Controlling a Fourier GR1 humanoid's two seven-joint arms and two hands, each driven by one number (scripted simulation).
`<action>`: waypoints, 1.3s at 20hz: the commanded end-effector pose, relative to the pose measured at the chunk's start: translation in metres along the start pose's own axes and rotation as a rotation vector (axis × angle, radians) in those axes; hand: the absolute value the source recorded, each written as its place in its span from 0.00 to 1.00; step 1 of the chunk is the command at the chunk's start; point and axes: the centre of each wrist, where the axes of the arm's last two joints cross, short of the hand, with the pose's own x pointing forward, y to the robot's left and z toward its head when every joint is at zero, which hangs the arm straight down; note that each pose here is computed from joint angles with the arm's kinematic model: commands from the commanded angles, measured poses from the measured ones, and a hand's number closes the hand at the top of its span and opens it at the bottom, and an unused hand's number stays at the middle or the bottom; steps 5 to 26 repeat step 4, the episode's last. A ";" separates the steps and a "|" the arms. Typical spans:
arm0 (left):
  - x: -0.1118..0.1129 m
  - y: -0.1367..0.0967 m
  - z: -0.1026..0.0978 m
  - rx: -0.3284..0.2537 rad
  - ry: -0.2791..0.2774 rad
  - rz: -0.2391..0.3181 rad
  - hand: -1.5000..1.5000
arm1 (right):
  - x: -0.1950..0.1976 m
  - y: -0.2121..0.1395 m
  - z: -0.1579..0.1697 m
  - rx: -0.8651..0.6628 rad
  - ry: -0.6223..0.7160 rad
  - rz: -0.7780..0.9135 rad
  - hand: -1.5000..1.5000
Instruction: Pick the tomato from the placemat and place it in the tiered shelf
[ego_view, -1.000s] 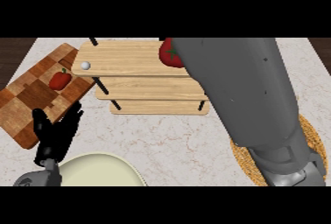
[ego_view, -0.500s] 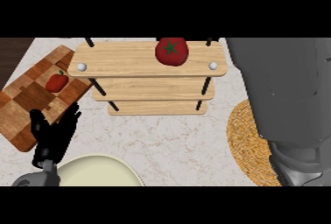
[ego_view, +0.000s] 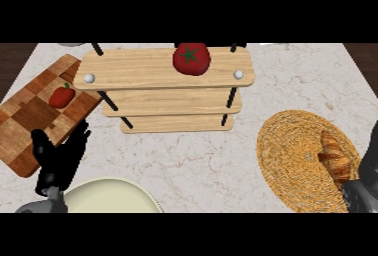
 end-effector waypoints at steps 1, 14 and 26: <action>-0.002 -0.002 -0.007 -0.012 0.018 0.013 0.50 | -0.002 -0.044 -0.004 0.022 0.056 0.006 0.00; 0.004 -0.003 -0.004 -0.012 0.031 0.010 0.50 | -0.021 -0.075 0.004 0.028 0.051 0.021 0.00; 0.004 -0.003 -0.004 -0.012 0.031 0.010 0.50 | -0.021 -0.075 0.004 0.028 0.051 0.021 0.00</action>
